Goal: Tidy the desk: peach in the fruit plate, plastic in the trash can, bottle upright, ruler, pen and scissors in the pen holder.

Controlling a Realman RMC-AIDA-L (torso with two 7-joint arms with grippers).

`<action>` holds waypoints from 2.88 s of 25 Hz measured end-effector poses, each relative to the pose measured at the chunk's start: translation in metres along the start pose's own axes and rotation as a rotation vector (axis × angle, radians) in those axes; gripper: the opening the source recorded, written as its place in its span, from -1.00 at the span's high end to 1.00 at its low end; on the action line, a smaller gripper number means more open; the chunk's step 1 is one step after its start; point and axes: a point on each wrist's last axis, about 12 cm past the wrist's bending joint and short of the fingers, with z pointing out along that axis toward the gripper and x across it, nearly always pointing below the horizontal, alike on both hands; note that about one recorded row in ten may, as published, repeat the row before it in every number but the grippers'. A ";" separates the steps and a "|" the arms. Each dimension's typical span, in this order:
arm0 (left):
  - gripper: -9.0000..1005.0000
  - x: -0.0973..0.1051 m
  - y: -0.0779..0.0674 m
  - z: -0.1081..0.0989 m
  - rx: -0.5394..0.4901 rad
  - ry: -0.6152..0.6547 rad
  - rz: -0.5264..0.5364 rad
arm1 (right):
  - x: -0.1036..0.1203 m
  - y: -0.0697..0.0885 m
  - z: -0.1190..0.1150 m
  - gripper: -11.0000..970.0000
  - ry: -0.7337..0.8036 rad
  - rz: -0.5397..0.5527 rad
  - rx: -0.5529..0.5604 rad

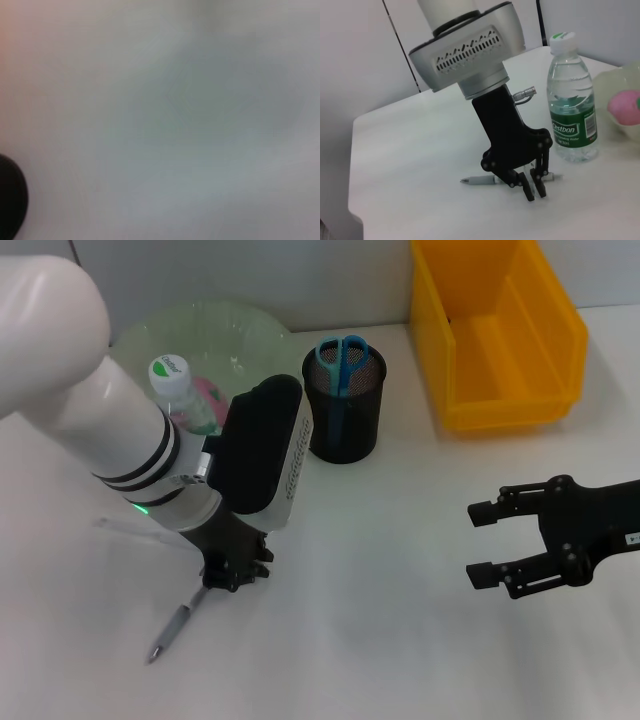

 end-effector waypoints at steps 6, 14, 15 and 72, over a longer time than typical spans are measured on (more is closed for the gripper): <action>0.86 -0.008 0.005 -0.010 0.000 -0.023 0.006 | 0.001 0.000 0.000 -0.67 0.000 0.002 0.001; 0.96 -0.016 0.005 -0.014 -0.013 -0.025 0.029 | 0.002 0.001 -0.001 -0.67 0.000 0.003 0.001; 0.96 -0.018 0.006 -0.016 -0.020 -0.028 0.026 | 0.002 0.001 -0.001 -0.67 0.000 0.003 0.001; 0.96 0.011 -0.072 -0.067 -0.594 -1.438 -0.259 | 0.021 0.026 -0.068 -0.62 -0.332 -0.275 0.262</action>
